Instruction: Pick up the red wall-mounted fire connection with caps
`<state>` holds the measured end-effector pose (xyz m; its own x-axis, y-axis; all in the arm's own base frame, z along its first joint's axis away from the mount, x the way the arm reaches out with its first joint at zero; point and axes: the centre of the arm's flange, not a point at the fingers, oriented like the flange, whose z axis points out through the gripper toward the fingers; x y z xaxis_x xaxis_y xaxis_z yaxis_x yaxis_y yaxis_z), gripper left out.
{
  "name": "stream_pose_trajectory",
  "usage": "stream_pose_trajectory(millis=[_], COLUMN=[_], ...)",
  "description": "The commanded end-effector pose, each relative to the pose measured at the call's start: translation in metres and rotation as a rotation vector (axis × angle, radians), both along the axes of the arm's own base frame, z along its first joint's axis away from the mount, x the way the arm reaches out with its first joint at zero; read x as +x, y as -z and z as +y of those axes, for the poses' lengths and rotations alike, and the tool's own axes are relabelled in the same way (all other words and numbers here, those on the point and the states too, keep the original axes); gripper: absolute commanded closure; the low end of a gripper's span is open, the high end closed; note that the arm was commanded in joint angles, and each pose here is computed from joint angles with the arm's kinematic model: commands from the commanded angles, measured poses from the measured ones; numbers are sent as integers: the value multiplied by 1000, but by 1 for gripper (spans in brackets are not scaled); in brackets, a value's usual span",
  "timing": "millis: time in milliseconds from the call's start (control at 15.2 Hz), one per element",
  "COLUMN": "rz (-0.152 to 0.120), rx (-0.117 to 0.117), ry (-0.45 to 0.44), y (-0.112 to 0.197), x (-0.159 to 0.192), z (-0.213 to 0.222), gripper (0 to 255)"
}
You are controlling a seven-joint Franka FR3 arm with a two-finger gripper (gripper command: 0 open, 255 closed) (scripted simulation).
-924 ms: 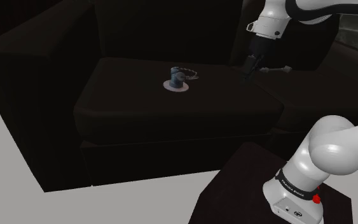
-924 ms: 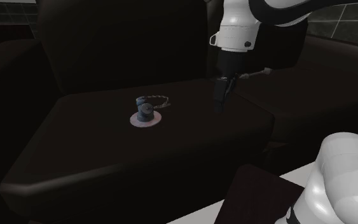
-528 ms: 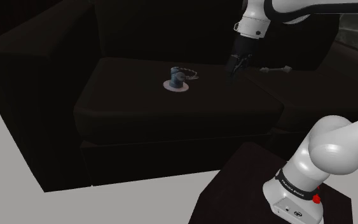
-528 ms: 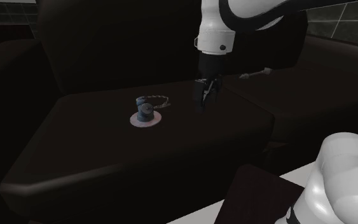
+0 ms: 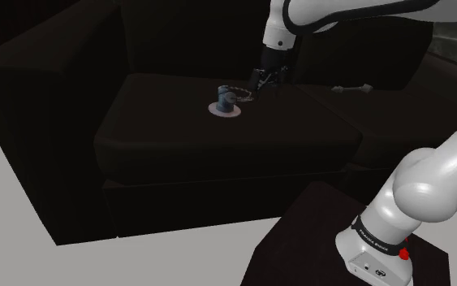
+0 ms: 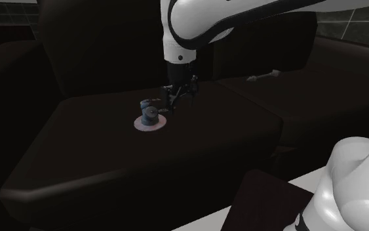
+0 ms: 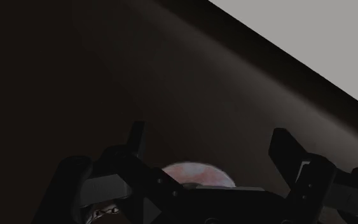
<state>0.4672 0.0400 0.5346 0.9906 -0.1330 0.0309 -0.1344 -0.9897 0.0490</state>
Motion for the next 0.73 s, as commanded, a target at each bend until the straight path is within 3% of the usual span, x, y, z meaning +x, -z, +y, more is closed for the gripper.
stream_pose_trajectory(millis=[0, 660], rz=[0, 1], rx=[-17, -99], ry=[39, 219], y=[3, 28], x=[27, 156], z=[5, 12], gripper=[0, 0])
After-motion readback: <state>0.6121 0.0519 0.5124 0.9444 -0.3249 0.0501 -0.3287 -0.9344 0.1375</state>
